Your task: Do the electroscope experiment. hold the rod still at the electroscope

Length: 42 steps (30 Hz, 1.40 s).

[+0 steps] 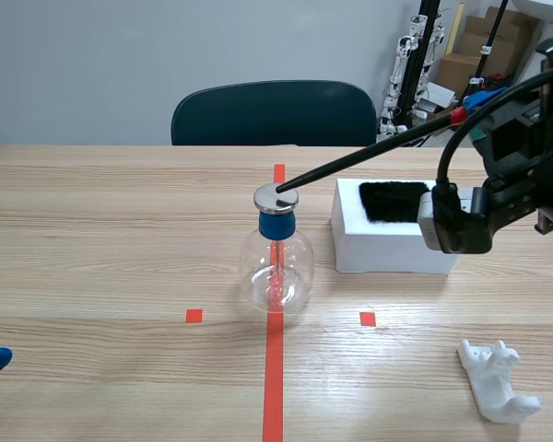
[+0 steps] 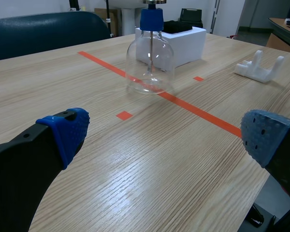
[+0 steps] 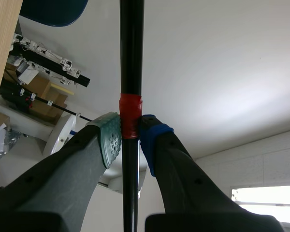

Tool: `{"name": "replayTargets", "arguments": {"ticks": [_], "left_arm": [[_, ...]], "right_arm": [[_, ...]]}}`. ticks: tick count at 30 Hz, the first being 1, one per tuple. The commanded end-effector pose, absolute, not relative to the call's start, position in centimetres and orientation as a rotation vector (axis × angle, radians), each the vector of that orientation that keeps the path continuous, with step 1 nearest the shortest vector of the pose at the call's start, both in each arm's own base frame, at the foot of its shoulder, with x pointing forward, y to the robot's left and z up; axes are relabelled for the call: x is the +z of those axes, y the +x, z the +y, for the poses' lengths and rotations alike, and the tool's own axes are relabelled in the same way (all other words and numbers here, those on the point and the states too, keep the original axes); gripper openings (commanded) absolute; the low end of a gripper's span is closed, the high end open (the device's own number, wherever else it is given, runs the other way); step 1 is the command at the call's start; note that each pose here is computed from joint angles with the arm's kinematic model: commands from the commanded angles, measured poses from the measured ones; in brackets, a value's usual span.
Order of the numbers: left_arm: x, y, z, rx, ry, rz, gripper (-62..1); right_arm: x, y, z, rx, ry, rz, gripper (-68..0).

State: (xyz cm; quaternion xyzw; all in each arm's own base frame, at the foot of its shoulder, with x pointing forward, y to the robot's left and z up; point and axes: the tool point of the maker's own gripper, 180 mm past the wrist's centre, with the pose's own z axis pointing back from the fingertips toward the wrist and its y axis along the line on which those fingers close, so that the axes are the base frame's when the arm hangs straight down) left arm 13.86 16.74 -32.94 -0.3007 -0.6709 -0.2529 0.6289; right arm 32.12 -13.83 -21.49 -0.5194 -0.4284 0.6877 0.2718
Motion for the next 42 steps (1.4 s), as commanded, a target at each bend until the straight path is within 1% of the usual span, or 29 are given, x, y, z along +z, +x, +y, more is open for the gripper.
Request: {"name": "replayTargets", "arguments": {"ticks": [1,22,26,30,37,39,42], "left_arm": [[-32.3,14.2,17.0,-0.575,-0.688,-1.566,1.4],[-32.3,14.2,17.0,-0.575,-0.688,-1.566,1.4],[-32.3,14.2,17.0,-0.575,-0.688,-1.566,1.4],[-32.3,14.2,17.0,-0.575,-0.688,-1.566,1.4],[-32.3,14.2,17.0,-0.575,-0.688,-1.566,1.4],[-32.3,14.2,17.0,-0.575,-0.688,-1.566,1.4],[-32.3,14.2,17.0,-0.575,-0.688,-1.566,1.4]], "right_arm": [[-20.5,32.5,-13.8,1.834,-1.438,-1.174,-67.5],[-20.3,32.5,-13.8,1.818,-1.424,-1.185,-67.5],[-19.0,32.4,-13.7,1.769,-1.419,-1.225,-67.5],[-16.2,32.2,-14.2,1.662,-1.436,-1.276,-67.5],[-12.1,30.2,-15.7,1.501,-1.413,-1.341,-67.5],[-11.7,29.4,-16.2,1.469,-1.385,-1.344,-67.5],[-12.0,28.0,-16.8,1.435,-1.321,-1.336,-67.5]]}}
